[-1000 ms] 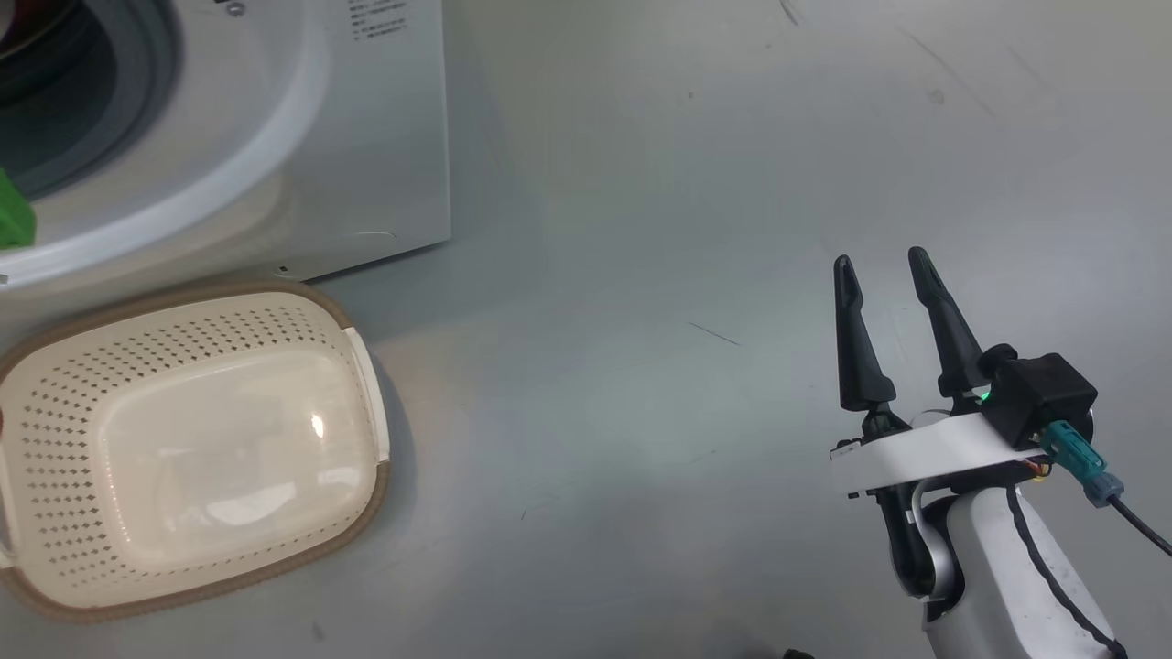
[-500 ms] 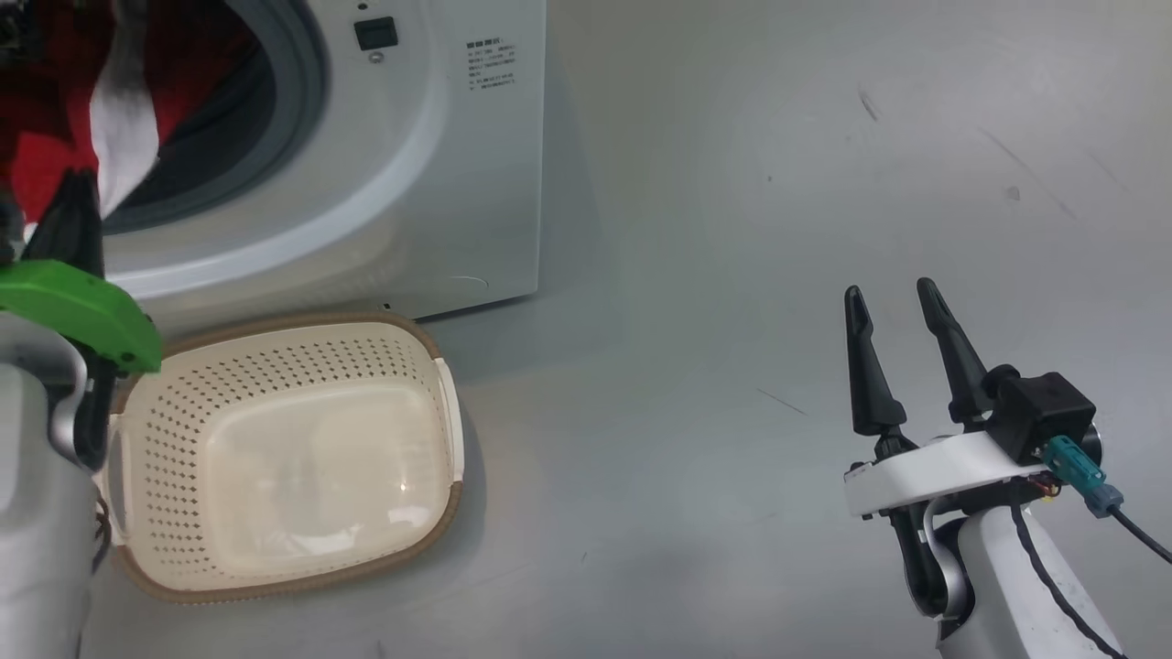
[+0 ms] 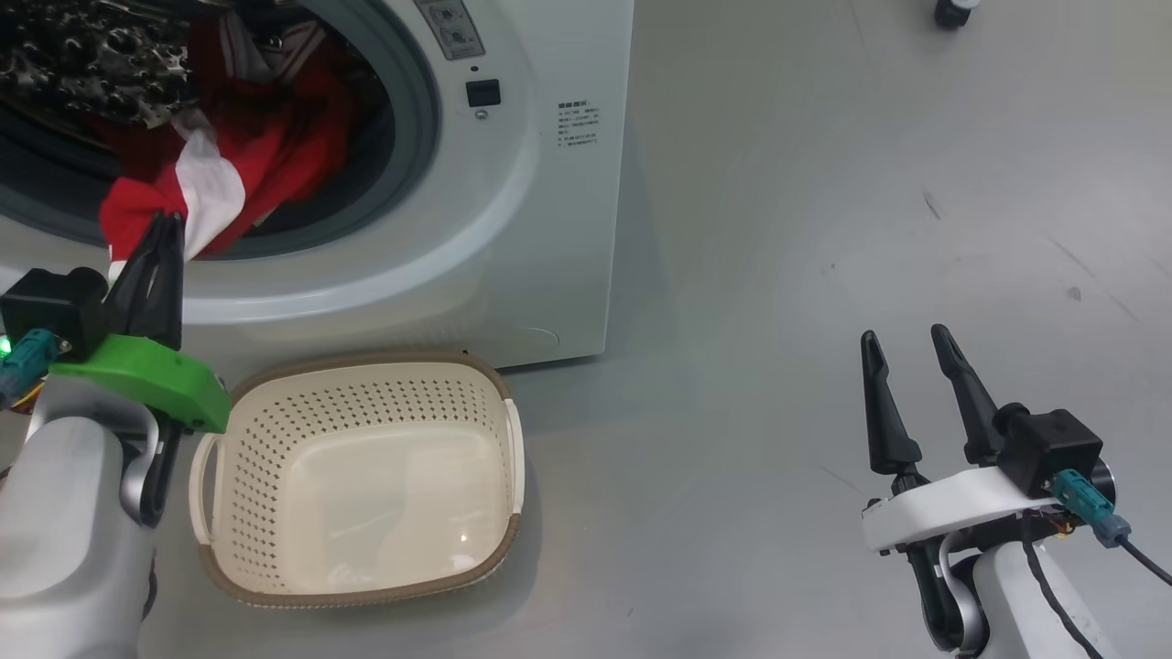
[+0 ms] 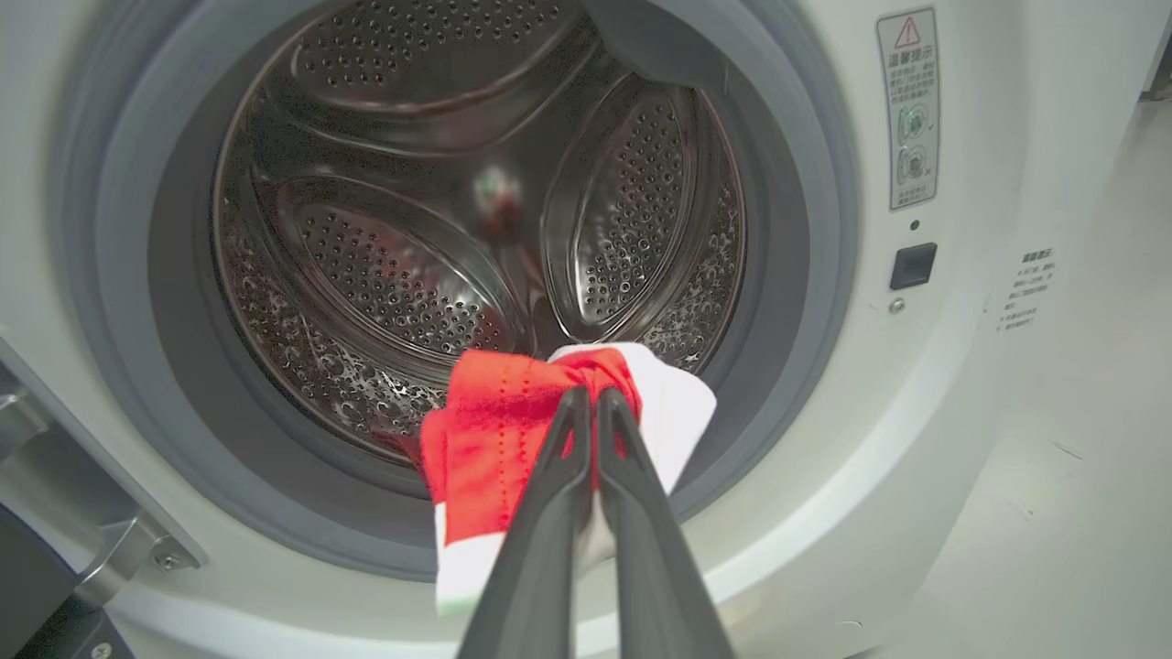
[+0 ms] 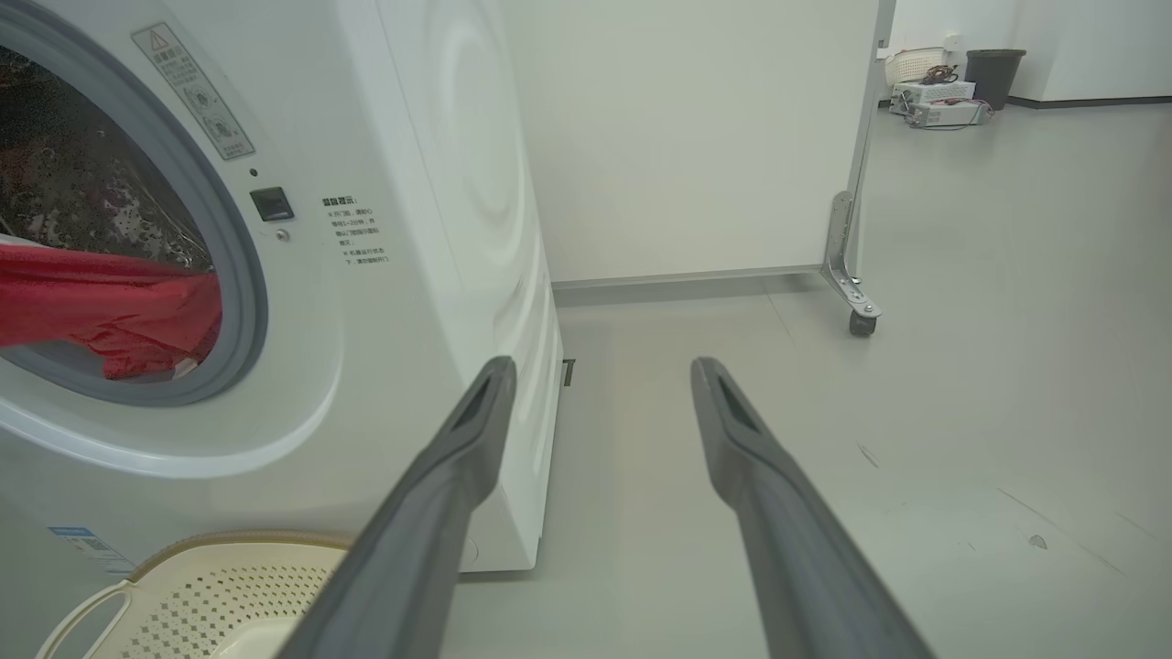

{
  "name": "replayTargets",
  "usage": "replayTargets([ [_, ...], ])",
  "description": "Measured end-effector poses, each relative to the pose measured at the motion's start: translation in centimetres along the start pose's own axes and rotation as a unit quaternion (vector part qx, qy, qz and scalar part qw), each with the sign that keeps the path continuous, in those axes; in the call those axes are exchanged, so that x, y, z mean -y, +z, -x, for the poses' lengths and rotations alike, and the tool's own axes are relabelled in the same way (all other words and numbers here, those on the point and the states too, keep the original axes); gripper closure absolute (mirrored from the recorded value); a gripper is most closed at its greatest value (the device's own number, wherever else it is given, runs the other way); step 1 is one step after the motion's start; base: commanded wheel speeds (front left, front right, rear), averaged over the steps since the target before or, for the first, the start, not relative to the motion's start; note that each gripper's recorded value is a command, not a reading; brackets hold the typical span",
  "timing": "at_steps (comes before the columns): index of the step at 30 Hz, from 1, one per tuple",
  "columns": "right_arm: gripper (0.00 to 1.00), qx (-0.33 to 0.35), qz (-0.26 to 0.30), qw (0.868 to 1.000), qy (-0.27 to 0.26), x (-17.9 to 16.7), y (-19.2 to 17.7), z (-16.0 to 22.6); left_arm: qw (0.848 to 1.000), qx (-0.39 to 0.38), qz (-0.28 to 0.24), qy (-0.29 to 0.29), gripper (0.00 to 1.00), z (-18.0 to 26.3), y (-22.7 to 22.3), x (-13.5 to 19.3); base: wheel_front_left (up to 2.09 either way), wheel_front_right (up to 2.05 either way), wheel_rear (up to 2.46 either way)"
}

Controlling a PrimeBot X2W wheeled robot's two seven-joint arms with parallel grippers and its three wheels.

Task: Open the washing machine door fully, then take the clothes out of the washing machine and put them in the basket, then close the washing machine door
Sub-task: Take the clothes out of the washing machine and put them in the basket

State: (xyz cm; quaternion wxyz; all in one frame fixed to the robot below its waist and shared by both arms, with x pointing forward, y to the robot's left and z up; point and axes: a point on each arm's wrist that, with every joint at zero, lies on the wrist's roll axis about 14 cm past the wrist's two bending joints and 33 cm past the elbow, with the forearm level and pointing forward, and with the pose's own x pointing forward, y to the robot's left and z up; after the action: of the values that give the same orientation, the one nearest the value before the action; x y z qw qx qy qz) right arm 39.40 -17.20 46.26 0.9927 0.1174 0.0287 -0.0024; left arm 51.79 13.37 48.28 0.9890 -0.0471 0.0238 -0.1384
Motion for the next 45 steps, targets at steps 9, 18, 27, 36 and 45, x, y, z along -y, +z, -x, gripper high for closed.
replayTargets([
  [9,0.00,0.010,-0.004,1.000,0.027,-1.7,0.7,0.6,0.996,0.087,-0.014,0.012,1.00,2.6,6.1,-0.8,0.00,0.00,0.00],
  [18,0.00,0.012,-0.006,0.999,0.036,-2.2,0.8,0.8,0.979,0.201,-0.027,0.007,1.00,4.0,13.4,-0.1,0.00,0.00,0.00],
  [27,0.00,0.009,-0.007,0.999,0.034,-2.0,0.6,0.8,0.991,0.131,-0.020,0.003,1.00,5.1,7.8,0.5,0.00,0.00,0.00],
  [36,0.00,-0.008,-0.009,0.999,0.030,-1.7,-0.5,0.9,1.000,-0.016,-0.004,0.010,1.00,6.3,-1.6,0.2,0.00,0.00,0.00],
  [45,0.00,-0.020,-0.007,1.000,0.022,-1.2,-1.4,0.7,0.996,-0.093,-0.003,-0.003,1.00,6.0,-6.5,0.6,0.00,0.00,0.00],
])
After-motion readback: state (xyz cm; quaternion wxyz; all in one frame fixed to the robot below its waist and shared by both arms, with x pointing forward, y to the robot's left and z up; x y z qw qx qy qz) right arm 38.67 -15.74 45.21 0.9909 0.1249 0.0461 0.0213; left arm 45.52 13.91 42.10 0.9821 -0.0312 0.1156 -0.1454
